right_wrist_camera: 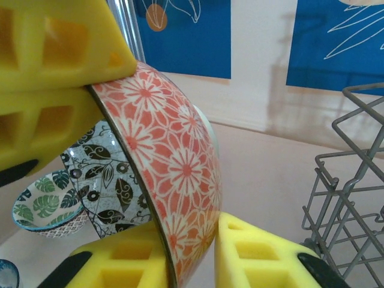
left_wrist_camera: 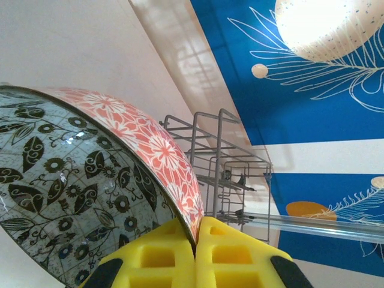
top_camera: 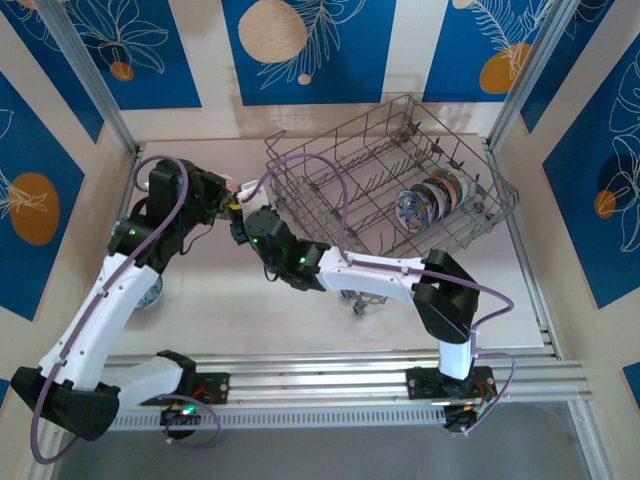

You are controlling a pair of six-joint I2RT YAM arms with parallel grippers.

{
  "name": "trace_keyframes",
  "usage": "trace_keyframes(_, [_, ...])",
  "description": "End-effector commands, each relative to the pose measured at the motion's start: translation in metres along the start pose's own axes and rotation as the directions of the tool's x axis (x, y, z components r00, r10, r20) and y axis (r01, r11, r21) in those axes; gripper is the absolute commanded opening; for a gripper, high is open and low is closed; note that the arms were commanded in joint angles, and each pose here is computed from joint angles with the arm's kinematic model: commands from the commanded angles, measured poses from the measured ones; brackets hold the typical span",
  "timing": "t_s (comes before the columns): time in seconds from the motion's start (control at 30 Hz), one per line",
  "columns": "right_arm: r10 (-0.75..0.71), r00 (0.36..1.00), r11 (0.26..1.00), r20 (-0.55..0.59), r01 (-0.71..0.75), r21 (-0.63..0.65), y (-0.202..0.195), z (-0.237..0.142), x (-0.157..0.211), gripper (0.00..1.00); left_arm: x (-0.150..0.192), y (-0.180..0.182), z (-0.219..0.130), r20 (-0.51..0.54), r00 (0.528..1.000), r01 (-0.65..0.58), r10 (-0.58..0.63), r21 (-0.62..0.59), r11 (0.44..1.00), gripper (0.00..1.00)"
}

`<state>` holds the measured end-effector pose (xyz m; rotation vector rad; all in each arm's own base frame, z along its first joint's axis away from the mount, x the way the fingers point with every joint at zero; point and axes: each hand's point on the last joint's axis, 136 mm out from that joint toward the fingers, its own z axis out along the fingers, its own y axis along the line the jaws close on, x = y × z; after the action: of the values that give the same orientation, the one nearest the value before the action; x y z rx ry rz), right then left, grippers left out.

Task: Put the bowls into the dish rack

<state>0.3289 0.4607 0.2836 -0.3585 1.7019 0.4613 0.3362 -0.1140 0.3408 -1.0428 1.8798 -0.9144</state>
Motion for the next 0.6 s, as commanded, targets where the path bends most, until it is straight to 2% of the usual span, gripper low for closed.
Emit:
trace_keyframes(0.0, [0.051, 0.994, 0.998, 0.1, -0.053, 0.015, -0.001, 0.003, -0.031, 0.19, 0.0, -0.02, -0.009, -0.004, 1.0, 0.03, -0.029, 0.072, 0.997, 0.0])
trace_keyframes(0.2, [0.039, 0.992, 0.999, 0.123, -0.042, 0.017, -0.001, 0.006, -0.035, 0.0, 0.002, -0.024, -0.008, -0.021, 0.999, 0.032, -0.03, 0.088, 0.996, 0.0])
trace_keyframes(0.33, [0.027, 0.99, 0.999, 0.138, -0.03, 0.02, -0.001, 0.004, -0.038, 0.0, 0.006, -0.025, -0.007, -0.036, 0.999, 0.029, -0.026, 0.102, 0.994, 0.01])
trace_keyframes(0.57, [0.02, 0.986, 0.999, 0.163, -0.024, 0.026, -0.005, -0.004, -0.056, 0.0, 0.013, -0.042, -0.008, -0.076, 0.997, -0.018, 0.031, 0.173, 0.985, 0.29])
